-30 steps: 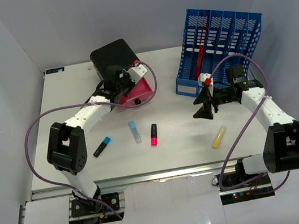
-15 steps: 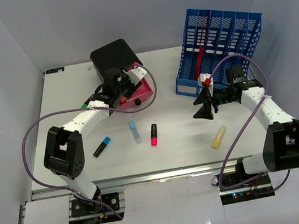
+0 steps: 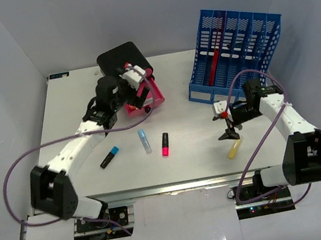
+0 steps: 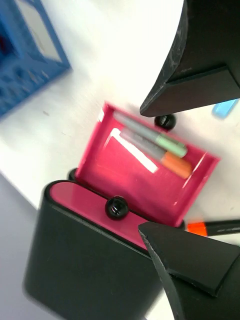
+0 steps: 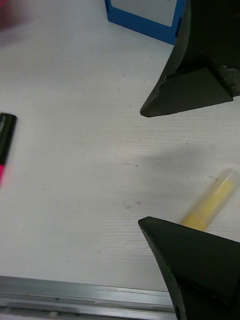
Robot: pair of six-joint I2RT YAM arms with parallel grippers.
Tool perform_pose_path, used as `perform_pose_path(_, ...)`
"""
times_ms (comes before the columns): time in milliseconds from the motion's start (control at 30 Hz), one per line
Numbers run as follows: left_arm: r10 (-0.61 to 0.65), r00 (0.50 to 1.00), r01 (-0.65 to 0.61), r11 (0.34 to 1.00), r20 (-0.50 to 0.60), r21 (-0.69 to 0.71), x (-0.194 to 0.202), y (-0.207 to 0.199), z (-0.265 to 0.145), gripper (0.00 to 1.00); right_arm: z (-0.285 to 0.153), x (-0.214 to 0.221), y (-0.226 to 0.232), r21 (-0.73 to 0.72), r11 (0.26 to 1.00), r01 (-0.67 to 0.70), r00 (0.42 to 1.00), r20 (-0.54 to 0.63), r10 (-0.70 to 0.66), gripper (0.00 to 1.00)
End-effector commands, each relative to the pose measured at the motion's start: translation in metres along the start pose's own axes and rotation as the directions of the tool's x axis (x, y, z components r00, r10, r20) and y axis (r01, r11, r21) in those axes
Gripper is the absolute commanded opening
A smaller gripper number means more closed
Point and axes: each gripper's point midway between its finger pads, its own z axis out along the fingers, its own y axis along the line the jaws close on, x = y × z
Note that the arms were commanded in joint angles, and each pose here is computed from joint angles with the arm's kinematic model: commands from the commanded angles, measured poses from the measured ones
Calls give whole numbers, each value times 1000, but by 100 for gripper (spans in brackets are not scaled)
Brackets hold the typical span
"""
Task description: Organize the desk
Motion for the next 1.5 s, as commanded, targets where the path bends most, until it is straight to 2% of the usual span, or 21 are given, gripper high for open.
perform_pose_path(0, -306, 947, 304, 952, 99, 33, -37, -19, -74, 98, -24, 52, 34, -288, 884, 369, 863, -246, -441, 94)
perform_pose_path(67, -362, 931, 361, 932, 34, 42, -12, -34, -92, 98, -30, 63, 39, -356, 863, 358, 842, -276, -463, 94)
perform_pose_path(167, -423, 905, 422, 906, 39, 42, 1, -47, -125, 98, -35, 79, 48, -442, 845, 300, 838, -302, -455, 92)
perform_pose_path(233, -458, 889, 458, 889, 18, 13, 25, -55, -137, 98, -35, 89, 54, -470, 841, 269, 838, -316, -445, 90)
perform_pose_path(433, -453, 886, 461, 884, 102, -80, 43, -52, -178, 98, -37, 119, 72, -528, 819, 224, 788, -396, -471, 86)
perform_pose_path(533, -448, 887, 459, 883, 114, -96, 52, -53, -182, 98, -29, 129, 67, -506, 827, 246, 764, -424, -487, 85)
perform_pose_path(700, -452, 885, 463, 879, 109, -114, 59, -52, -183, 98, -12, 126, 56, -466, 846, 259, 789, -403, -464, 81)
perform_pose_path(900, -451, 884, 464, 878, 121, -116, 58, -52, -187, 98, -5, 127, 55, -476, 844, 247, 790, -405, -460, 79)
perform_pose_path(1067, -449, 884, 464, 877, 127, -128, 58, -50, -188, 98, -1, 136, 58, -499, 842, 204, 776, -442, -450, 66)
perform_pose_path(1200, -447, 884, 464, 875, 140, -136, 56, -48, -191, 98, -2, 137, 60, -519, 840, 158, 777, -459, -430, 49)
perform_pose_path(1300, -445, 884, 463, 875, 141, -142, 57, -47, -191, 98, -2, 140, 59, -532, 836, 134, 765, -480, -428, 41)
perform_pose_path(1467, -444, 884, 463, 874, 144, -146, 56, -47, -192, 98, 9, 121, 28, -426, 898, 110, 778, -525, -345, 25)
